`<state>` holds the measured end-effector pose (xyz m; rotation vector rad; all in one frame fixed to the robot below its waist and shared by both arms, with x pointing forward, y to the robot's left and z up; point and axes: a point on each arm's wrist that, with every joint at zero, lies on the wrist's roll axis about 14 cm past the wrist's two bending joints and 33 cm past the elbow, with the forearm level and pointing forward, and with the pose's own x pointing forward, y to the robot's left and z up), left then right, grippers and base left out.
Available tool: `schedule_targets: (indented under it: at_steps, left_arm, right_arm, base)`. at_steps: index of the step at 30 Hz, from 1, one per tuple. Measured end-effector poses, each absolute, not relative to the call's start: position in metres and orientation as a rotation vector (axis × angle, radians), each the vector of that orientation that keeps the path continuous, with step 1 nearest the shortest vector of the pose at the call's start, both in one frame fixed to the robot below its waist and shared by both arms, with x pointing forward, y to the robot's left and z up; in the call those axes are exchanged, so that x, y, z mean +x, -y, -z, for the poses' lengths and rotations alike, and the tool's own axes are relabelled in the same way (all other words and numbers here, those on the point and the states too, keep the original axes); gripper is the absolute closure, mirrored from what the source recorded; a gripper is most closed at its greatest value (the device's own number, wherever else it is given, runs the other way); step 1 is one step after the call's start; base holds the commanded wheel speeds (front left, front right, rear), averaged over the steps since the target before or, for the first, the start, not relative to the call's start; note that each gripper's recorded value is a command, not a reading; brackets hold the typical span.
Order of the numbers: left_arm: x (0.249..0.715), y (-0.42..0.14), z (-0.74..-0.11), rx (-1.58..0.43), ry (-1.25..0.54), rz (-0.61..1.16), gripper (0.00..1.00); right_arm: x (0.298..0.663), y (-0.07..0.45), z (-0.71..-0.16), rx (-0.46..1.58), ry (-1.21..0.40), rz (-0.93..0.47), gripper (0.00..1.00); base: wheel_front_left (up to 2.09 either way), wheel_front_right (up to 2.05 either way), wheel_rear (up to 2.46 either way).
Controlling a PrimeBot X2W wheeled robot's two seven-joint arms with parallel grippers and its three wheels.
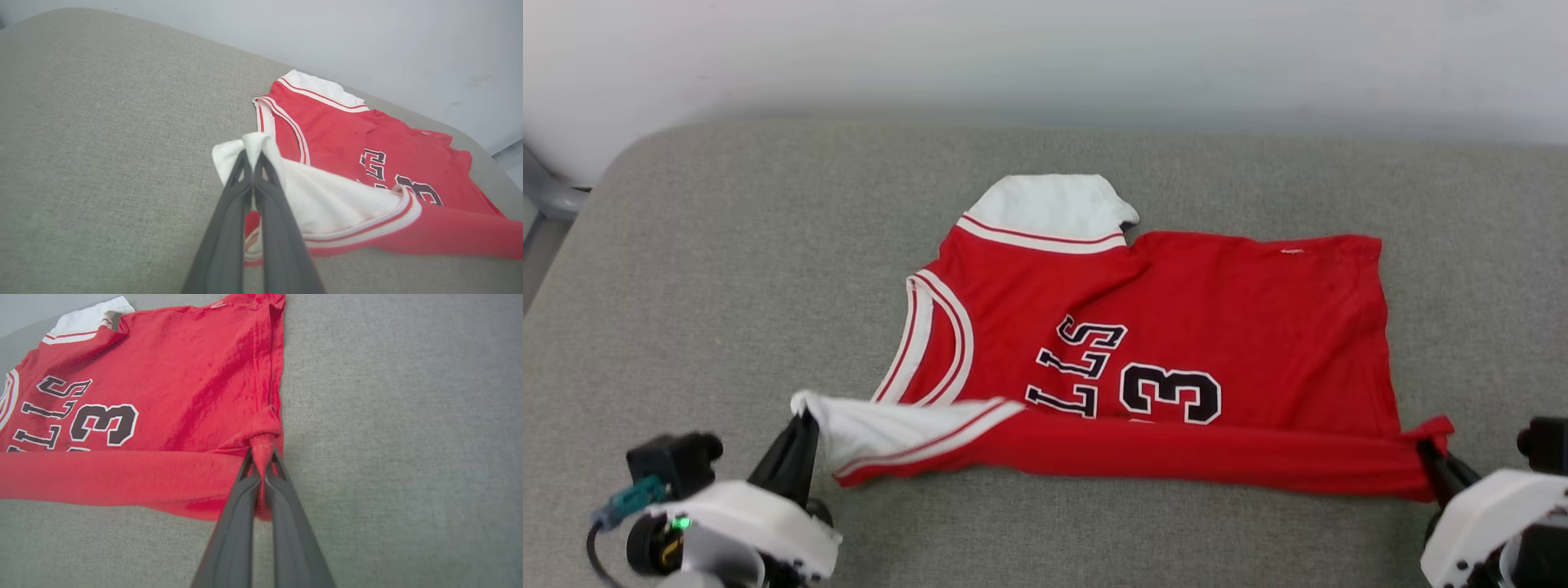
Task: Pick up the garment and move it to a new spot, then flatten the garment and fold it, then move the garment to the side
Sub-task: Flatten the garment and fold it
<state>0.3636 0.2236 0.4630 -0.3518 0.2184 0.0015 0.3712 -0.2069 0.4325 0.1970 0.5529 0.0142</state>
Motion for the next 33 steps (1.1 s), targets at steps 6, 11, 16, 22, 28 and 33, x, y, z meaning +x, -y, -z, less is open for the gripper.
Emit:
schedule_targets:
  at_steps: [6,11,16,22,28,33]
  left_arm:
    - [0.405,-0.212,-0.453,-0.334,-0.236,0.056,1.0]
    - [0.42,-0.204,-0.422,-0.338,-0.325,0.075,1.0]
    - [0.423,-0.195,-0.397,-0.349,-0.408,0.098,0.97]
    - [0.422,-0.194,-0.392,-0.356,-0.43,0.102,0.0]
    - [0.421,-0.207,-0.407,-0.338,-0.427,0.103,0.0]
    - [0.413,-0.215,-0.417,-0.311,-0.509,0.141,0.0]
  right_arm:
    - [0.399,0.199,-0.418,0.149,-0.585,-0.036,1.0]
    - [0.407,0.196,-0.393,0.148,-0.642,-0.036,1.0]
    - [0.409,0.195,-0.378,0.164,-0.656,-0.031,0.74]
    - [0.423,0.192,-0.402,0.188,-0.485,-0.042,0.0]
    - [0.432,0.192,-0.453,0.18,-0.221,-0.048,0.0]
    - [0.424,0.196,-0.476,0.17,-0.131,-0.038,0.0]
  base:
    - [0.0,0.0,0.0]
    - [0.0,0.0,0.0]
    - [0.0,0.0,0.0]
    - [0.0,0.0,0.0]
    - [0.0,0.0,0.0]
    - [0.0,0.0,0.0]
